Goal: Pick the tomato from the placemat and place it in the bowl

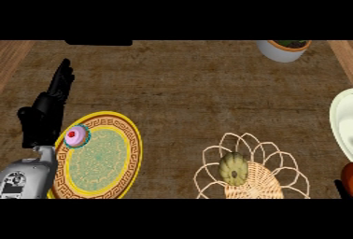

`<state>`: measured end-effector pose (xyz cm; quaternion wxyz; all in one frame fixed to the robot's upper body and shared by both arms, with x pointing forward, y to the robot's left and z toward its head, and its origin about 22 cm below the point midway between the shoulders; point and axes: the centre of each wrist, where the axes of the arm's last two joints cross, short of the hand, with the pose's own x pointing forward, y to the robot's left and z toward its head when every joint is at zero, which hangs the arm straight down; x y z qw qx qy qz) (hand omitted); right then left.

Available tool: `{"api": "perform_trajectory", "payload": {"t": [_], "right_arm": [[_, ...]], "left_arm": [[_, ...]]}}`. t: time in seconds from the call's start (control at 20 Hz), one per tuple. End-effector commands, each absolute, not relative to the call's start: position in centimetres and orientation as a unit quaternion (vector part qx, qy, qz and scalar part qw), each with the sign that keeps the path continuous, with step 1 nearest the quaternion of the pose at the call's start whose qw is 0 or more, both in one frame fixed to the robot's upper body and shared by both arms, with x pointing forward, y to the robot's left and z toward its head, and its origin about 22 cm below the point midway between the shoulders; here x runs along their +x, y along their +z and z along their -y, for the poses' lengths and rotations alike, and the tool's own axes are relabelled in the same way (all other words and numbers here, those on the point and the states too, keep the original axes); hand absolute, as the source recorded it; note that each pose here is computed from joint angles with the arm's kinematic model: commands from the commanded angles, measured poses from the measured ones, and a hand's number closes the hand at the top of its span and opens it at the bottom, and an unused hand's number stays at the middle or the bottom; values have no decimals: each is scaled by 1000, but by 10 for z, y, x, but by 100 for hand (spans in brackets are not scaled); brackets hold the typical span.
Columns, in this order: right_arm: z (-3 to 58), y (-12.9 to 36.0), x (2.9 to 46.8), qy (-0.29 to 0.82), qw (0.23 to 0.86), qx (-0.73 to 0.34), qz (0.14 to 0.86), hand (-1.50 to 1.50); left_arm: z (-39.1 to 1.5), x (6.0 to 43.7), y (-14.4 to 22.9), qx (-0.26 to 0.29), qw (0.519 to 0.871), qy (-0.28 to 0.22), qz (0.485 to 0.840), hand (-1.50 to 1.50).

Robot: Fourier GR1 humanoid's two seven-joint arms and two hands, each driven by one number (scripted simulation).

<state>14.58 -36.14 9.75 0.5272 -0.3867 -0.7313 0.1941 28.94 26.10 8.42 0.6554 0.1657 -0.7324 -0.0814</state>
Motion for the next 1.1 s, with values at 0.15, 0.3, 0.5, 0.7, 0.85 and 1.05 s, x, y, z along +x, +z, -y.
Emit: {"api": "perform_trajectory", "payload": {"t": [0.15, 0.3, 0.5, 0.7, 0.85, 1.05], "right_arm": [[447, 93, 214, 204, 502, -480, 690, 150], [481, 95, 237, 198, 506, -491, 681, 150], [492, 68, 268, 180, 545, -464, 675, 150], [499, 50, 281, 184, 607, -404, 659, -150], [501, 44, 290, 176, 611, -352, 687, -150], [506, 40, 295, 152, 590, -310, 730, -150]], "left_arm": [[-262, 284, 76, 161, 658, -74, 731, 0], [-256, 298, 87, 157, 655, -80, 735, 0], [-250, 293, 74, 153, 653, -86, 737, 0], [-257, 295, 90, 149, 654, -90, 736, 0], [-254, 293, 77, 162, 650, -90, 737, 0], [-262, 297, 76, 160, 659, -82, 730, 0]]}}
